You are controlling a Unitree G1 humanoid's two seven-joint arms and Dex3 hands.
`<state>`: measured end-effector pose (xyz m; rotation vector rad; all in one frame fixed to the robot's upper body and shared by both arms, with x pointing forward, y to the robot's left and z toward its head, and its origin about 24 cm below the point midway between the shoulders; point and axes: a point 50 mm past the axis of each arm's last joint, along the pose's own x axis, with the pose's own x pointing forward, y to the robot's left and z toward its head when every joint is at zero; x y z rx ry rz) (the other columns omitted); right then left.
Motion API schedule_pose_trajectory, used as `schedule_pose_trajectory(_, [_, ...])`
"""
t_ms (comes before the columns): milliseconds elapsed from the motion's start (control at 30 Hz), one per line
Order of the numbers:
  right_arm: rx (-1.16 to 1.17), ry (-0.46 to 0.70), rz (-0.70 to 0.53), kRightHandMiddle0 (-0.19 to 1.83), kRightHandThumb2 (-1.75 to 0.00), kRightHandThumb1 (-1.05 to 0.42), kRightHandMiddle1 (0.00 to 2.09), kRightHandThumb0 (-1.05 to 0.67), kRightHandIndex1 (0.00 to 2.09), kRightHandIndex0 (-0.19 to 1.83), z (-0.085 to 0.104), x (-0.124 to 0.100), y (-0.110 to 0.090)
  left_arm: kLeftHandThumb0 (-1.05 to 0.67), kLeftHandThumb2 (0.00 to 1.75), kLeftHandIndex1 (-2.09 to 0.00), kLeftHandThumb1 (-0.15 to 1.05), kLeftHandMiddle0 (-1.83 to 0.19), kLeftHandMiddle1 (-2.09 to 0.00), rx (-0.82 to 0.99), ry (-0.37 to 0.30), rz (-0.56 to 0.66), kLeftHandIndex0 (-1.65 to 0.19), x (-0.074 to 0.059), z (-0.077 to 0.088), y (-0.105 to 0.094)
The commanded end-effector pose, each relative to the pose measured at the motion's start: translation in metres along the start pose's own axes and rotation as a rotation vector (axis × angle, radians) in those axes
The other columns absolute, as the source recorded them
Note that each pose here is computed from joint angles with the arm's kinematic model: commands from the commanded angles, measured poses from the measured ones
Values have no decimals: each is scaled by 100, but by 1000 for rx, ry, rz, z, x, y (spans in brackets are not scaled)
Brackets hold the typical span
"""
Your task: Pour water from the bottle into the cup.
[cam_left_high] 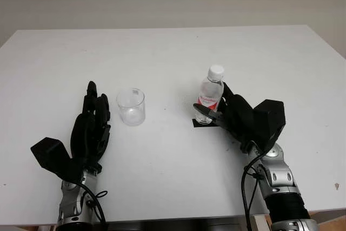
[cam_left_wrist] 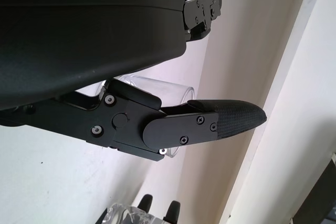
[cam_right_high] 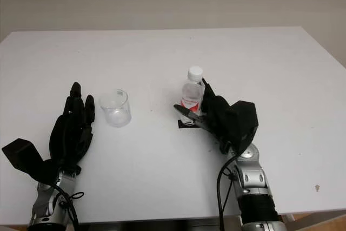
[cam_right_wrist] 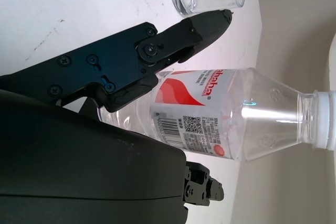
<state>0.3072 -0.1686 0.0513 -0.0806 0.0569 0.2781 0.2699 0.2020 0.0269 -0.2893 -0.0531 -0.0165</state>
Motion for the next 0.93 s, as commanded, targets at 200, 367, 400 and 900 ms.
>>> schedule_pose_trajectory(200, [7,-16,-62,-19,-6,-91,0,-88,0,-19,-10,-8,-2,-76,49,-2,105,19,-2,-17,82,35,19,-12,-17,9])
schedule_pose_trajectory(367, [53,-9,-74,-19,-6,-92,0,-89,0,-19,-16,-9,4,-76,50,-3,105,19,-3,-14,82,37,19,-11,-17,9])
schedule_pose_trajectory(400, [74,-9,-77,-19,-6,-92,0,-89,0,-19,-18,-9,7,-76,50,-3,105,19,-3,-13,81,35,19,-11,-16,9])
schedule_pose_trajectory(900, [119,-14,-59,-19,-6,-94,0,-94,0,-19,-29,-11,28,-75,49,-3,105,19,-4,-21,74,36,19,-11,-15,8])
